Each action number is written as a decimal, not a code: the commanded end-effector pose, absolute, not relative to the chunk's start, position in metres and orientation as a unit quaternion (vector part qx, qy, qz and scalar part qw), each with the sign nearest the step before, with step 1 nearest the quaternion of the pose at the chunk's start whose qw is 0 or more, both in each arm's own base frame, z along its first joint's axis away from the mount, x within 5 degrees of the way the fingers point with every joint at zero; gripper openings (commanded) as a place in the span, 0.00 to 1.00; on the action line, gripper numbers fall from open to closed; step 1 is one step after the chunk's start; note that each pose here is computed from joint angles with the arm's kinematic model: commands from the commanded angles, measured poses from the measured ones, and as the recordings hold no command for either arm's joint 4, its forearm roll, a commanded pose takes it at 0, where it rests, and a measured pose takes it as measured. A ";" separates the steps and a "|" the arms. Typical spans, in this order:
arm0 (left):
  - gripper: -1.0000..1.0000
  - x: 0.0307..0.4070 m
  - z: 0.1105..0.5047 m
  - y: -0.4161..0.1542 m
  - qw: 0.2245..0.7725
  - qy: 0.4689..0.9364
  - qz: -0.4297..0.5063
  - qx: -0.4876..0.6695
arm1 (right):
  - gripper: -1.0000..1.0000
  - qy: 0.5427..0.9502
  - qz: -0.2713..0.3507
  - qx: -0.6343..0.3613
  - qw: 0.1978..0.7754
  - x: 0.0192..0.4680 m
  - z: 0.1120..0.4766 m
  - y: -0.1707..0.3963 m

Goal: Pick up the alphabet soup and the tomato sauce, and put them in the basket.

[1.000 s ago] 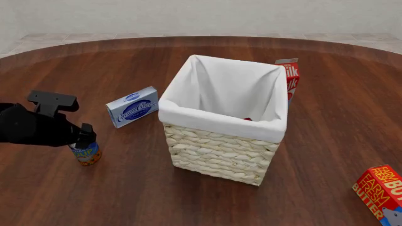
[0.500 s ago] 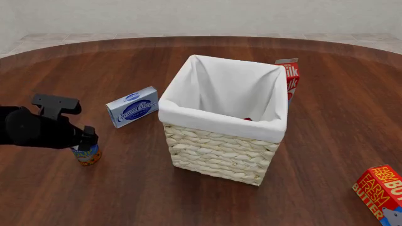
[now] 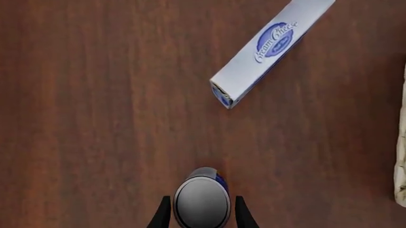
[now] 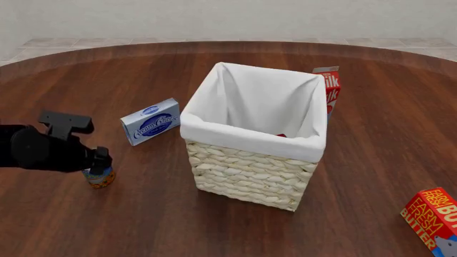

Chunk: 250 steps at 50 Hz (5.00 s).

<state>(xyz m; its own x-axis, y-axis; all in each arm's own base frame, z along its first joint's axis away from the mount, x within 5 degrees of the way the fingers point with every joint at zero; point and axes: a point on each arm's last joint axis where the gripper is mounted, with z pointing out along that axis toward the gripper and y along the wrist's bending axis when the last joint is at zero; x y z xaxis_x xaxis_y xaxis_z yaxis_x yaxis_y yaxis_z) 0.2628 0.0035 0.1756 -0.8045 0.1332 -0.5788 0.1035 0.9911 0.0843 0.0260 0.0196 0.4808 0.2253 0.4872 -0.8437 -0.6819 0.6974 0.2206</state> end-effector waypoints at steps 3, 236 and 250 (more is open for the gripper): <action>1.00 0.262 0.169 0.003 0.302 0.951 0.023 0.061 | 1.00 0.495 0.376 -0.099 0.777 0.024 0.481 0.018; 0.00 0.229 0.423 -0.142 0.544 0.796 -0.178 0.194 | 1.00 0.473 0.382 -0.106 0.786 0.010 0.490 0.008; 0.00 0.234 0.417 -0.162 0.536 0.794 -0.188 0.218 | 1.00 0.475 0.383 -0.104 0.786 0.015 0.488 0.012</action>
<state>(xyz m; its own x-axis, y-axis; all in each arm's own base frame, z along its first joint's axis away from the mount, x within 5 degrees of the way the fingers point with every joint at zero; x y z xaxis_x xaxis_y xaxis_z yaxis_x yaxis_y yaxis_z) 0.2327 -0.1477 0.4159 -0.3571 0.1151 -0.9269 0.5040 0.8592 -0.0875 0.0122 0.0097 0.4891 0.2590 0.5016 -0.8254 -0.7007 0.6858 0.1968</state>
